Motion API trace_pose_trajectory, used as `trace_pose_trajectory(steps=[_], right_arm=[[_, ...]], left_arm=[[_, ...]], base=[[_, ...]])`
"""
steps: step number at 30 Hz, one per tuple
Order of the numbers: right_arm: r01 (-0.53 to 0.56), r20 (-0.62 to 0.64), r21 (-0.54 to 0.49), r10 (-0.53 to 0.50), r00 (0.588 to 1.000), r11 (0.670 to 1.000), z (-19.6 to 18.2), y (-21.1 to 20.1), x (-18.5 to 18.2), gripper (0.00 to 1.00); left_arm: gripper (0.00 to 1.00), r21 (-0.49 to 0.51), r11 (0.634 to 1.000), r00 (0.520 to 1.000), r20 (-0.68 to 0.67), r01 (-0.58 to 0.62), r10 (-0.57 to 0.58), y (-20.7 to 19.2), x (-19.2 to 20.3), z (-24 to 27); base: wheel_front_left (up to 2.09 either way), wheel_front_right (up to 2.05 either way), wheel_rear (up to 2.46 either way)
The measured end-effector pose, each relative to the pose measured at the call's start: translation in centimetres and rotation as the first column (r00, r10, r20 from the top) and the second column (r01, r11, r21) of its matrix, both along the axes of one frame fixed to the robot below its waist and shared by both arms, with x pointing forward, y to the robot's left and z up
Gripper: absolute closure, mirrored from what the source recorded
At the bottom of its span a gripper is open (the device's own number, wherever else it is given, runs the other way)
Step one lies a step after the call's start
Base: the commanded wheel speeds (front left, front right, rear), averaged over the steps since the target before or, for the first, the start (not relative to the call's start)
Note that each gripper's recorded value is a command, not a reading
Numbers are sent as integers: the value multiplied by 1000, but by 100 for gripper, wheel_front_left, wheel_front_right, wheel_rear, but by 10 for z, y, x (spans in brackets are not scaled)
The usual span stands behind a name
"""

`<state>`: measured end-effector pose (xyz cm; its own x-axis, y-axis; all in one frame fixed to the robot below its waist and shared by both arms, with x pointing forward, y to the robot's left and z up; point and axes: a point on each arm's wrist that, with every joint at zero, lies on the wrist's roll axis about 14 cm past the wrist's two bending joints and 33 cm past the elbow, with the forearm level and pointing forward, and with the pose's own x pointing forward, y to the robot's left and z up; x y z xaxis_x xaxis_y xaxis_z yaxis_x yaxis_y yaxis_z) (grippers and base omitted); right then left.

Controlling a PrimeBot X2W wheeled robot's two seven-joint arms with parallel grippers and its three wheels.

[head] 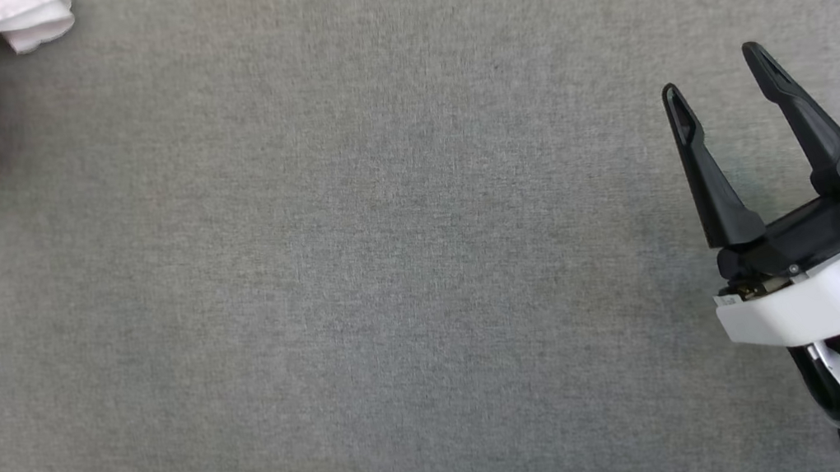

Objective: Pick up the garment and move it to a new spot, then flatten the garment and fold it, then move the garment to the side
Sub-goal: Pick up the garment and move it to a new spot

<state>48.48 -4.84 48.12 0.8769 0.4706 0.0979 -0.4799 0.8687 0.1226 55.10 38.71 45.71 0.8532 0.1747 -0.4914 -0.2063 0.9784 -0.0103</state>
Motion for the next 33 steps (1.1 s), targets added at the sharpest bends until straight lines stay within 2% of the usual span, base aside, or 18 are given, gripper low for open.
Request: trace_pose_trajectory(steps=[3, 8, 13, 15, 17, 21, 23, 26, 28, 31, 33], right_arm=[[19, 21, 12, -19, 1000, 1000, 11, -3, -4, 0], [52, 52, 34, -54, 997, 998, 29, -11, -16, 0], [80, 87, 60, -85, 992, 995, 50, -17, -30, 0], [91, 103, 67, -97, 990, 994, 58, -20, -36, 0], [105, 120, 78, -113, 986, 991, 66, -23, -42, 0], [152, 151, 83, -163, 975, 985, 80, -39, -52, 0], [181, 161, 81, -192, 968, 980, 84, -49, -57, 0], [230, 176, 79, -241, 954, 970, 90, -66, -63, 0], [272, 188, 82, -283, 941, 959, 94, -81, -68, 0], [337, 185, 77, -345, 920, 938, 95, -104, -77, 0], [367, 186, 73, -374, 909, 927, 96, -115, -82, 0]], left_arm=[[100, 128, 990, 990, 125, 54, -70, 0, 5, 42], [100, 241, 963, 947, 266, 118, -183, -18, 7, 99], [100, 343, 922, 867, 388, 178, -312, -50, 7, 163], [100, 394, 896, 820, 432, 205, -377, -69, 6, 190], [100, 466, 852, 749, 469, 240, -468, -96, 3, 219], [100, 537, 795, 594, 552, 283, -585, -151, -4, 273], [100, 559, 769, 532, 569, 310, -627, -178, -6, 289], [100, 633, 685, 428, 541, 360, -724, -227, -12, 300], [100, 643, 651, 365, 539, 403, -759, -257, -17, 302], [100, 649, 588, 296, 511, 483, -807, -302, -22, 290], [100, 629, 557, 268, 499, 542, -824, -328, -26, 276]], base=[[0, 0, 0], [0, 0, 0], [0, 0, 0], [0, 0, 0], [0, 0, 0], [0, 0, 0], [0, 0, 0], [0, 0, 0], [0, 0, 0], [0, 0, 0], [0, 0, 0]])
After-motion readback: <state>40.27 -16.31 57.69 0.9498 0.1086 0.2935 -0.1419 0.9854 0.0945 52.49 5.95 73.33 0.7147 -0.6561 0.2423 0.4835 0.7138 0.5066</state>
